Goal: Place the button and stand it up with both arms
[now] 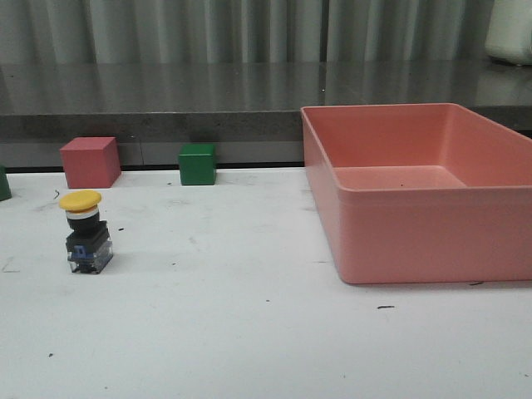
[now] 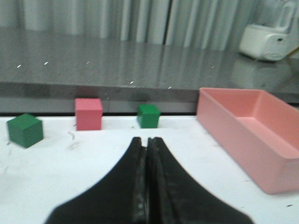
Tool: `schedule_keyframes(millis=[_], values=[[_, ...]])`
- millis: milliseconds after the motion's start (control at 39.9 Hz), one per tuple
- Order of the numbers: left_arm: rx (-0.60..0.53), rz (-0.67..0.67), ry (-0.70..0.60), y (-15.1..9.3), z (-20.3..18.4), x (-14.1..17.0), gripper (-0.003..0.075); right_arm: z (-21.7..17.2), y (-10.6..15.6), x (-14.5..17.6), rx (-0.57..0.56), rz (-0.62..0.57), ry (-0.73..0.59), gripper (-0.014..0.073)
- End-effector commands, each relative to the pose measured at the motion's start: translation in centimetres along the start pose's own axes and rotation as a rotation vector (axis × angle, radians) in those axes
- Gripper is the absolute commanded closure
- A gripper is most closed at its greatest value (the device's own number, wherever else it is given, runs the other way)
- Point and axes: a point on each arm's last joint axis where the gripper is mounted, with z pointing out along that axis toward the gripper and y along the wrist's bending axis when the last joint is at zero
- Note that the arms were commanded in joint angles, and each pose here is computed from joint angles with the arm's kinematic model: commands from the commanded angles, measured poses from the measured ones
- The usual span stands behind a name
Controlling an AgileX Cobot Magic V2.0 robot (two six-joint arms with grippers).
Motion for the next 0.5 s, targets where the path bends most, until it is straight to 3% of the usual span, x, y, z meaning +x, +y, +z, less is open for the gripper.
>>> schedule_keyframes(millis=[0,226,326,477], values=[[-0.076,-0.013,-0.111,0.4,0.0,0.0,0.074,-0.2,0.1,-1.4,-0.005,-0.008,-0.092,0.0663],[-0.241,-0.017,-0.139,2.0,1.7,4.1,0.074,-0.2,0.1,-1.4,-0.005,-0.008,-0.092,0.0663],[-0.259,-0.021,-0.133,2.4,2.1,5.6,0.074,-0.2,0.1,-1.4,-0.005,-0.008,-0.092,0.0663],[-0.26,-0.02,-0.139,2.4,2.1,5.5,0.074,-0.2,0.1,-1.4,-0.005,-0.008,-0.092,0.0663]])
